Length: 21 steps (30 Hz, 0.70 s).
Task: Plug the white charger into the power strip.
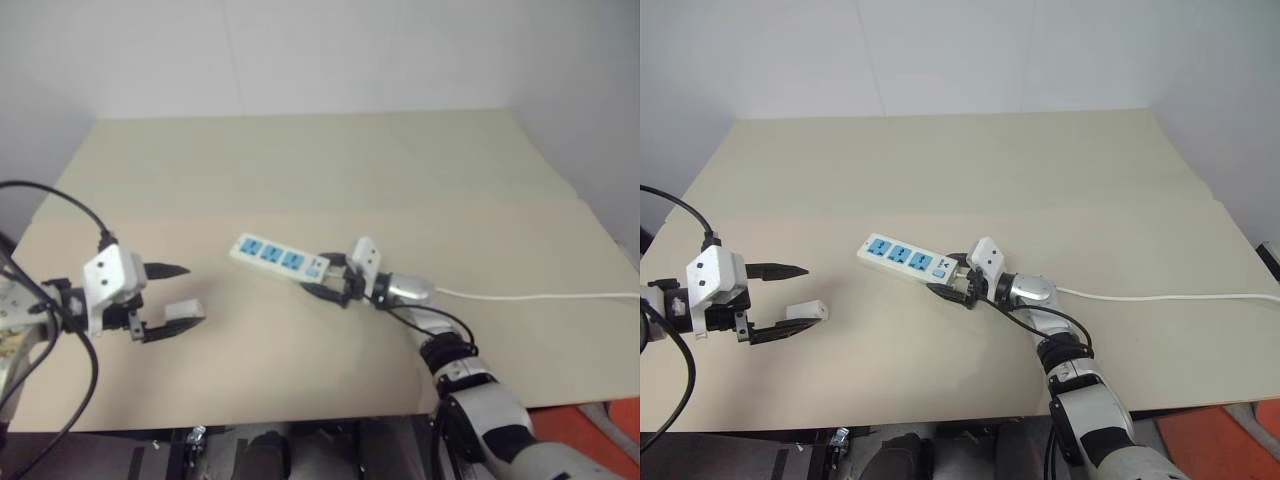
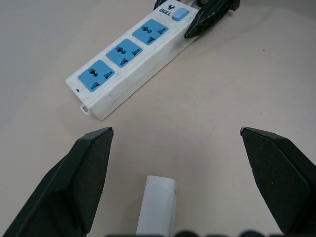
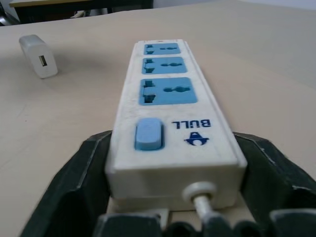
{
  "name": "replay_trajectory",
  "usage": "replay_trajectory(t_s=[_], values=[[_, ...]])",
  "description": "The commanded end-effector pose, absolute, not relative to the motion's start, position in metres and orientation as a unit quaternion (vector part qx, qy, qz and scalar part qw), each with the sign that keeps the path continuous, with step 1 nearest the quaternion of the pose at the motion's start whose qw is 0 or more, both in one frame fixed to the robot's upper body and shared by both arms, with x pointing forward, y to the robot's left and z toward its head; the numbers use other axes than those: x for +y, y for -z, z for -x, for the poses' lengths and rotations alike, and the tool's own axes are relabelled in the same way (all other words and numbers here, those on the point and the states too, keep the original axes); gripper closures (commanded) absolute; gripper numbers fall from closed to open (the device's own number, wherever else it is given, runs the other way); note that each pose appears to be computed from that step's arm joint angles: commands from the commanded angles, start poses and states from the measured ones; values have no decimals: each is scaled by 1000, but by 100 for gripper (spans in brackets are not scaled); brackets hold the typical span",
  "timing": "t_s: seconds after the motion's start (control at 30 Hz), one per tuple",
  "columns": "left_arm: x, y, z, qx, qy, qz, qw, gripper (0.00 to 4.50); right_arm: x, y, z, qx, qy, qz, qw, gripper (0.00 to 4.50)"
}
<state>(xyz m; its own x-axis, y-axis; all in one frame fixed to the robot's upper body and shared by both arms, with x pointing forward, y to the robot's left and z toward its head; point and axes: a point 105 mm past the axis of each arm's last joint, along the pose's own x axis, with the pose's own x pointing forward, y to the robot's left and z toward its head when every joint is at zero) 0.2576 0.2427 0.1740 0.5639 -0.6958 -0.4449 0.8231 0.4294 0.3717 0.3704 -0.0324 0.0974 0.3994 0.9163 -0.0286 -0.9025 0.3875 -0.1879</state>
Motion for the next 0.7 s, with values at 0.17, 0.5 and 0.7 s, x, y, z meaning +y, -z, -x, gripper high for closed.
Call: replay_trajectory(t_s=[0.17, 0.5, 0.7], values=[[241, -184, -256, 91, 447, -297, 839, 0, -28, -98, -366, -53, -559, 105, 821, 109], [241, -189, -255, 84, 447, -299, 839, 0, -82, -107, -351, -58, -587, 113, 799, 109], [243, -197, -268, 88, 423, -318, 844, 0, -125, -105, -331, -25, -610, 108, 785, 109]])
